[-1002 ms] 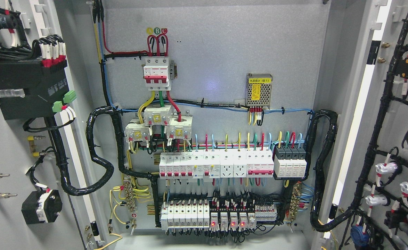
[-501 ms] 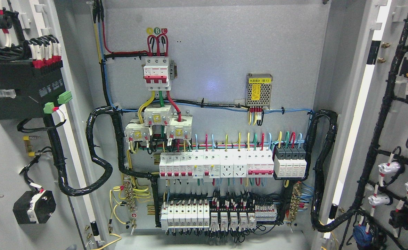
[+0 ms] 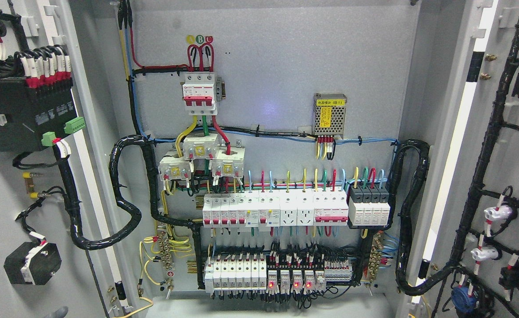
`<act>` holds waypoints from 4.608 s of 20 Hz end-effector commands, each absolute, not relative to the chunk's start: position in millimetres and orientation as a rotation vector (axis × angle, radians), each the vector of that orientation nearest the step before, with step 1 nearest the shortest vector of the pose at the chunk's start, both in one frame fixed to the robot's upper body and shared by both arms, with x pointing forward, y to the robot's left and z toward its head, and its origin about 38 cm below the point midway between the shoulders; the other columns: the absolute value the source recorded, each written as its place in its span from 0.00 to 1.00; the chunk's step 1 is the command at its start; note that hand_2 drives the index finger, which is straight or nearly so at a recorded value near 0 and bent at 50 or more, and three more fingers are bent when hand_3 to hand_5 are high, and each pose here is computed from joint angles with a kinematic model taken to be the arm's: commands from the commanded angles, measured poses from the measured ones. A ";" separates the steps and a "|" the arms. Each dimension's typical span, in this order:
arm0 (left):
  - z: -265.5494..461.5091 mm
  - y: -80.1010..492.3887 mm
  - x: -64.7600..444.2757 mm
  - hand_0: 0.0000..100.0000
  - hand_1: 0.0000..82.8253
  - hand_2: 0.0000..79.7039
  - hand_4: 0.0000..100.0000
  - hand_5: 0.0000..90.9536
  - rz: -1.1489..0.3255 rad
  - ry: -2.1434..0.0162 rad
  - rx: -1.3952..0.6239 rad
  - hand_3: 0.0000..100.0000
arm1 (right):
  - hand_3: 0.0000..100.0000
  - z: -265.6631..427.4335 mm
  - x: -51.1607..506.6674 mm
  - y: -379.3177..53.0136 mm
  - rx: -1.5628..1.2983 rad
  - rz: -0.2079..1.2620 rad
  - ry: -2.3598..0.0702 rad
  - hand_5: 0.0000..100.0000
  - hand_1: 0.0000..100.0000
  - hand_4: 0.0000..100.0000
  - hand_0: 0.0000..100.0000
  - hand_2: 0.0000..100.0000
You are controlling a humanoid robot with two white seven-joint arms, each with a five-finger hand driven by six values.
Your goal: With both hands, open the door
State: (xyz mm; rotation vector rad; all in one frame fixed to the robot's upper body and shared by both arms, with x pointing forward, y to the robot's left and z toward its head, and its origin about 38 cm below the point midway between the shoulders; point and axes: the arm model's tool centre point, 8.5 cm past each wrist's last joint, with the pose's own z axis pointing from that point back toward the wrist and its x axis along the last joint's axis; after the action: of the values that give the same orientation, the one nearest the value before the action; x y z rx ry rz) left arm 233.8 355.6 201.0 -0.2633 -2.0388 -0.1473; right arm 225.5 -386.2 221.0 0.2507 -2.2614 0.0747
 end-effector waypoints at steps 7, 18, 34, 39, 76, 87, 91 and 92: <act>215.6 422.8 243.9 0.00 0.00 0.00 0.00 0.00 -0.025 -2.018 -0.103 0.00 | 0.00 217.6 220.8 -399.0 0.205 0.042 -2.255 0.00 0.00 0.00 0.19 0.00; 212.4 451.1 244.8 0.00 0.00 0.00 0.00 0.00 0.089 -1.981 -0.079 0.00 | 0.00 211.0 224.6 -407.4 0.188 0.016 -2.240 0.00 0.00 0.00 0.19 0.00; 202.4 483.9 249.3 0.00 0.00 0.00 0.00 0.00 0.190 -1.924 -0.064 0.00 | 0.00 215.2 221.4 -413.4 0.159 0.012 -2.257 0.00 0.00 0.00 0.19 0.00; 200.7 494.4 252.7 0.00 0.00 0.00 0.00 0.00 0.219 -1.922 -0.048 0.00 | 0.00 218.2 218.8 -416.6 0.141 0.014 -2.265 0.00 0.00 0.00 0.19 0.00; 209.1 456.7 241.8 0.00 0.00 0.00 0.00 0.00 0.147 -1.910 -0.171 0.00 | 0.00 226.3 213.1 -373.5 0.277 0.105 -2.293 0.00 0.00 0.00 0.19 0.00; 229.6 427.6 234.9 0.00 0.00 0.00 0.00 0.00 0.075 -2.017 -0.222 0.00 | 0.00 193.1 221.6 -317.6 0.509 0.104 -2.203 0.00 0.00 0.00 0.19 0.00; 210.8 415.8 215.9 0.00 0.00 0.00 0.00 0.00 0.039 -2.018 -0.210 0.00 | 0.00 175.4 217.3 -303.3 0.559 0.166 -2.101 0.00 0.00 0.00 0.19 0.00; 200.3 409.0 211.7 0.00 0.00 0.00 0.00 0.00 0.030 -1.993 -0.222 0.00 | 0.00 169.0 216.6 -298.8 0.554 0.194 -2.073 0.00 0.00 0.00 0.19 0.00</act>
State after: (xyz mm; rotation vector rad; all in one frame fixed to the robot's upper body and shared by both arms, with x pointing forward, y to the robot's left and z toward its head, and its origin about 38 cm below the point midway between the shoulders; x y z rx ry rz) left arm 229.3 442.2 216.2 -0.1590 -2.0131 0.0817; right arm 216.0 -343.0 201.2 0.3922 -2.2263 0.1253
